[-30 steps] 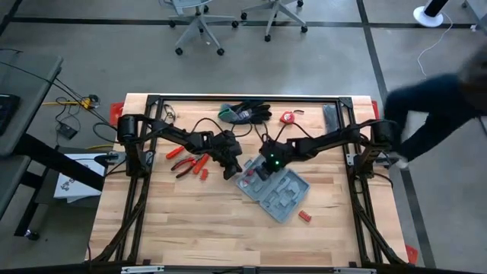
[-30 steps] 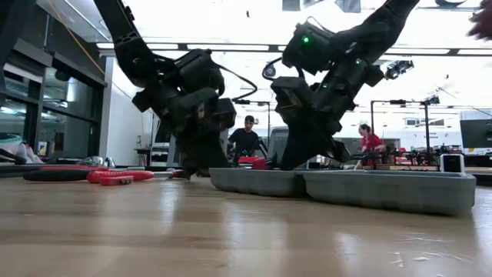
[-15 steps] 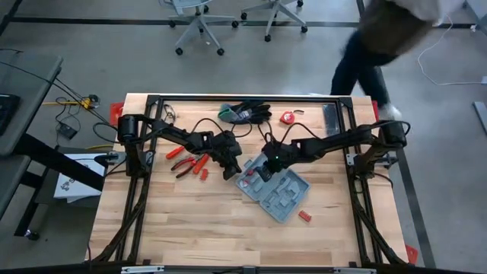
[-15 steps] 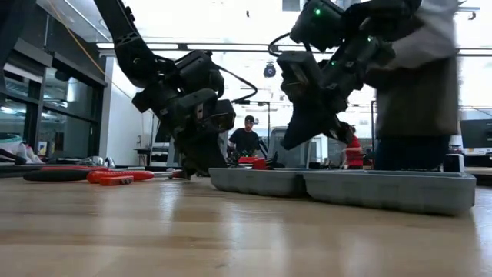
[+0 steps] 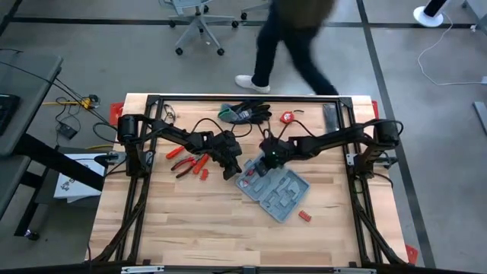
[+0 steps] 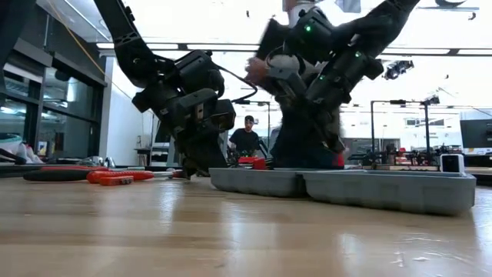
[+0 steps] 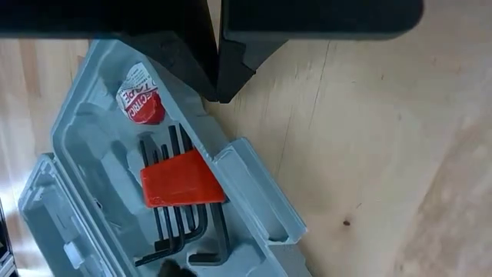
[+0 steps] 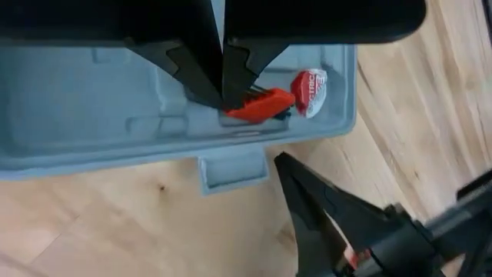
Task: Prefit tool cases
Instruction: Put the set of hex keys into the tool case
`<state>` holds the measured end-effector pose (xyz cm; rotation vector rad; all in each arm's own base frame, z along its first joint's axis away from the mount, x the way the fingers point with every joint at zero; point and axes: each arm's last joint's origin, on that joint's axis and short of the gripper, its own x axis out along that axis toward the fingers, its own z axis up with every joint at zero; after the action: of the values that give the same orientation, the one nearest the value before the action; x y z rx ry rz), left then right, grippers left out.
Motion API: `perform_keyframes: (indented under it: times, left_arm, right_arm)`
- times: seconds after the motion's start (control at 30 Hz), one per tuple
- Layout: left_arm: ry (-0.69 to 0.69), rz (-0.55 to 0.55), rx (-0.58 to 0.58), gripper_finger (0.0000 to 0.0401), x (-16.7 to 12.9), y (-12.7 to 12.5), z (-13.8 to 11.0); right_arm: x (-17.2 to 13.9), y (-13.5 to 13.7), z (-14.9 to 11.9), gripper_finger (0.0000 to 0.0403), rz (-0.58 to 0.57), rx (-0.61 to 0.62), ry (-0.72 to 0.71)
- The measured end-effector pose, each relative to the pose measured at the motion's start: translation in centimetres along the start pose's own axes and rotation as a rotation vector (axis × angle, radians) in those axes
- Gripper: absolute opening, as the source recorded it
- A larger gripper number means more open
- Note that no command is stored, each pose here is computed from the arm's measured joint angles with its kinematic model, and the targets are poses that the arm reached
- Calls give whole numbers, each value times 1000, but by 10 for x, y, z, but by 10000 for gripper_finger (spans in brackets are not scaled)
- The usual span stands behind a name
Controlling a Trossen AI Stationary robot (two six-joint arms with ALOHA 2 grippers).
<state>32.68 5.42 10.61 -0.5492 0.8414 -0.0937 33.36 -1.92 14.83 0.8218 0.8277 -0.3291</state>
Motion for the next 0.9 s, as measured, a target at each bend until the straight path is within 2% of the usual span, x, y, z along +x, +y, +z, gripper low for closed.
perform_keyframes:
  times: [0.37, 0.57, 0.77, 0.9]
  left_arm:
    - [2, 1, -2, 0, 0, 0, 0]
    - [3, 1, -2, 0, 0, 0, 0]
    - [7, 2, -5, 0, 0, 0, -1]
    - [7, 3, -5, 0, 0, 0, -1]
  right_arm:
    - [3, 2, 3, 0, 52, 0, -18]
    - [8, 8, -7, 0, 64, 0, 26]
    - [9, 10, -21, 0, 16, -17, 91]
    - [5, 11, -19, 0, 2, -15, 62]
